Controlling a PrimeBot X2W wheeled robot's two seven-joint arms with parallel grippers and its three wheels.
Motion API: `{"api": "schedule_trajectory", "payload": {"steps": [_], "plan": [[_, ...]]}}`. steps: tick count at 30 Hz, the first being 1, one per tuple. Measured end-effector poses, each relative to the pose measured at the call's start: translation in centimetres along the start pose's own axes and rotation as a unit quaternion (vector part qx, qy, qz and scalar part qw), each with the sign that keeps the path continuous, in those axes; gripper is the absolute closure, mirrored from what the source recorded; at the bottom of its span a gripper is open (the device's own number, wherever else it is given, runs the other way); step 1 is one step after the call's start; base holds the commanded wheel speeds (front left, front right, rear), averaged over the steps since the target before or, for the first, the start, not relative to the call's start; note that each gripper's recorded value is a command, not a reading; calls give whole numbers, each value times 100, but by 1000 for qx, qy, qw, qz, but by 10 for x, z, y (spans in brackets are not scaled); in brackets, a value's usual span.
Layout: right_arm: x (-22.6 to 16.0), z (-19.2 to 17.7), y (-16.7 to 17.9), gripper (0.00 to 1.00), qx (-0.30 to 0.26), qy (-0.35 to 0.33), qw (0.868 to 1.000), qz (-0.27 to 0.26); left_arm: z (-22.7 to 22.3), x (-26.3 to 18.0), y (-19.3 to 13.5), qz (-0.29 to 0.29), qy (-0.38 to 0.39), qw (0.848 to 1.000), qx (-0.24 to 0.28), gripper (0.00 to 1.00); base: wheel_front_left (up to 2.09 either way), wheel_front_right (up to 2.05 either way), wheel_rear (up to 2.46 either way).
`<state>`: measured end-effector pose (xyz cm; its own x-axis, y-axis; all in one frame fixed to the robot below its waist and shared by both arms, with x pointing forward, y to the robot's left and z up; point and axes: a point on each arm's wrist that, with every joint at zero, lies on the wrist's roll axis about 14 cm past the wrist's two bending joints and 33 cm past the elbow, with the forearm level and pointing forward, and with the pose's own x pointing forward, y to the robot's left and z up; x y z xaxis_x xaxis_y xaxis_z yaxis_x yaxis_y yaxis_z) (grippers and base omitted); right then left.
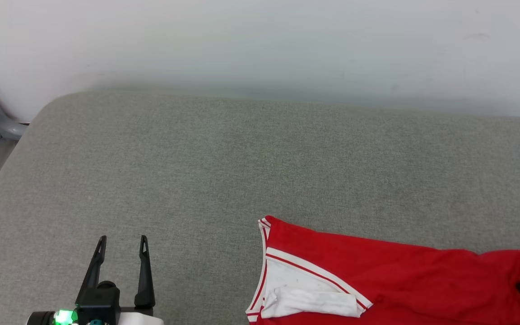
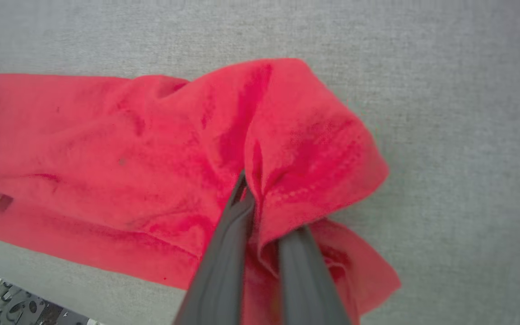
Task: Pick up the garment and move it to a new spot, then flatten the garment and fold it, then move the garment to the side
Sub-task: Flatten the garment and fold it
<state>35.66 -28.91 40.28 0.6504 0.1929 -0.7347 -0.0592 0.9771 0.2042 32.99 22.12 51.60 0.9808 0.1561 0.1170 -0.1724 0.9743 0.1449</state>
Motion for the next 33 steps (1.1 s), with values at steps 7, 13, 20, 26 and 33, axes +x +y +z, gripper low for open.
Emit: {"api": "schedule_trajectory", "payload": {"steps": [7, 13, 20, 26, 33], "plan": [[-2, 18, 57, 100, -28, -37, 995, 84, 1, -2, -1, -5, -1, 1000, 4, 0, 0, 0, 0], [2, 17, 123, 100, -72, -33, 983, 168, -2, -1, -3, -5, 4, 1000, 5, 0, 0, 0, 0], [16, 17, 185, 100, -129, -16, 965, 229, -4, 4, -5, -7, 6, 1000, 6, 0, 0, 0, 0], [29, 11, 236, 100, -166, -3, 947, 276, -7, 5, -5, -5, 11, 1000, 6, 0, 0, 0, 0], [50, 1, 268, 100, -197, 18, 936, 290, -9, 7, -2, 3, 17, 1000, 7, 0, 0, 0, 0]]}}
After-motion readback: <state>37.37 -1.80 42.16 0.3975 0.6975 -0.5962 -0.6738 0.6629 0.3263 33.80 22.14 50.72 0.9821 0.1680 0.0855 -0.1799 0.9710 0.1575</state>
